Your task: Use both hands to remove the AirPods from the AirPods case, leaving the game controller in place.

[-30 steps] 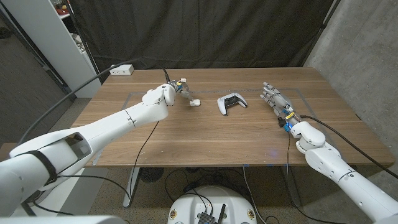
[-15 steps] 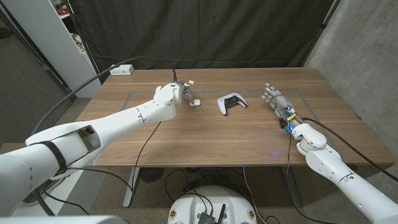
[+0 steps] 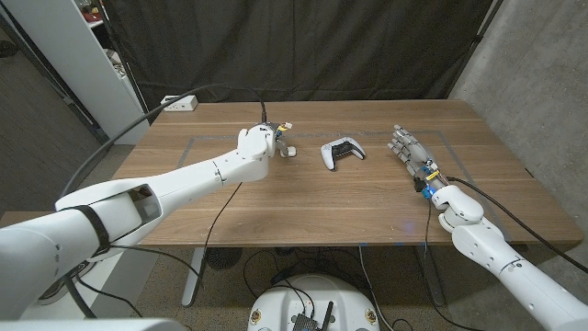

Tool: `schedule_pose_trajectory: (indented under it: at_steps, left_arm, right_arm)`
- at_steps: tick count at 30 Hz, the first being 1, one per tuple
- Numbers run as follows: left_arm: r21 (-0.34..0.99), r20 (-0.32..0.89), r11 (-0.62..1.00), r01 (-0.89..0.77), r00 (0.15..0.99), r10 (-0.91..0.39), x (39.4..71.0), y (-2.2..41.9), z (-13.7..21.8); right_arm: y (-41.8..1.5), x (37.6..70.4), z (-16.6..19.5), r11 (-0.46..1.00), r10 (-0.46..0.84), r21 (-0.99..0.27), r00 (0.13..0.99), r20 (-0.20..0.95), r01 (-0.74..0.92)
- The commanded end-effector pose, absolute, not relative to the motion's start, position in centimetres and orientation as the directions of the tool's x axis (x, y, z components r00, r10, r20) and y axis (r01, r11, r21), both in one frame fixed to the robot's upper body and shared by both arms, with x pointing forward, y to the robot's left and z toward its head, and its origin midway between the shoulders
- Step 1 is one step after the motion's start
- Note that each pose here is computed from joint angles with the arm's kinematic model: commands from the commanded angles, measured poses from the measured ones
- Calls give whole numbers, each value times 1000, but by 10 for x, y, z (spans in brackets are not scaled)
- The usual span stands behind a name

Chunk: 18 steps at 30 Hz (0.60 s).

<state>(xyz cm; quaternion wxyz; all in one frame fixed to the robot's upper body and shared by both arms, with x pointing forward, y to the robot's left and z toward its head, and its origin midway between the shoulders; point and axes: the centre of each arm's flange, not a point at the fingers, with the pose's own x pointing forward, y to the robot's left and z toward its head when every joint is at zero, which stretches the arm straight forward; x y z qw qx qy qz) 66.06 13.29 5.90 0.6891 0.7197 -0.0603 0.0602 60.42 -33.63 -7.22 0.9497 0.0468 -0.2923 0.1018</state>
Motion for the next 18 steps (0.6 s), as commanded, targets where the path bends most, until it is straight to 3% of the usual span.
schedule_pose_trajectory:
  at_steps: [1, 18]
  left_arm:
    - [982, 183, -48, -184, 983, -26, 664, 125, 50]
    - [973, 227, -33, -228, 974, -23, 672, 117, 32]
  right_arm:
    - [-341, 602, -80, 973, 158, 48, 806, 570, -225]
    - [-349, 597, -88, 973, 151, 57, 807, 571, -222]
